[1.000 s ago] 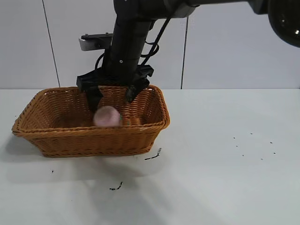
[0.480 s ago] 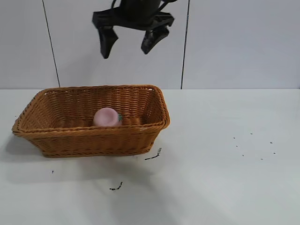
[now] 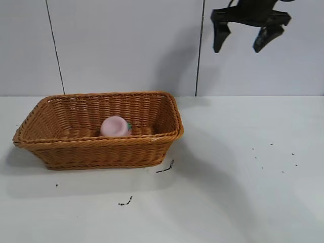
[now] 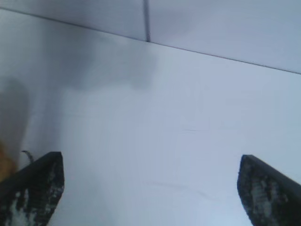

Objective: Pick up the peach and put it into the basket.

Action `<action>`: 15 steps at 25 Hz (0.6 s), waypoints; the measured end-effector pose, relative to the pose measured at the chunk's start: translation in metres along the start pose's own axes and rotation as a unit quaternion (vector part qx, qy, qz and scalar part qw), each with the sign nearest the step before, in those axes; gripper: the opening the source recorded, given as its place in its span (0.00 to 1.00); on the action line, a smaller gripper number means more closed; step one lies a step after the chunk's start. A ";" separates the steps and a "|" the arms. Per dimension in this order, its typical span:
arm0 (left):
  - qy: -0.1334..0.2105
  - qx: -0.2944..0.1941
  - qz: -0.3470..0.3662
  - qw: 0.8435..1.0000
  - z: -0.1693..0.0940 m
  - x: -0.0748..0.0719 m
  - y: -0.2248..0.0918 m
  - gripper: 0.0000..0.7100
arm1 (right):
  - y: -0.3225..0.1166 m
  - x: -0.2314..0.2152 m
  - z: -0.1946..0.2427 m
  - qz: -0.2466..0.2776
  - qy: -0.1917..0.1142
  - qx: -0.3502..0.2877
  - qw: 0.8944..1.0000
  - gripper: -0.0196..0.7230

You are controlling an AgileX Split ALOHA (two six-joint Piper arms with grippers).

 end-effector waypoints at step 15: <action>0.000 0.000 0.000 1.000 0.000 0.000 0.000 0.98 | -0.038 0.020 -0.104 -0.007 0.013 -0.006 1.000 0.96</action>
Point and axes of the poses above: a point on each arm's last joint axis where the gripper is mounted, z pointing out along that axis toward the gripper, x along the wrist's bending axis when the last joint is at zero, y = z × x, the point moved 5 cm from there along z, pointing out along that axis toward the gripper, and after that the axes turned 2 degrees about -z, right-handed, at the moved point
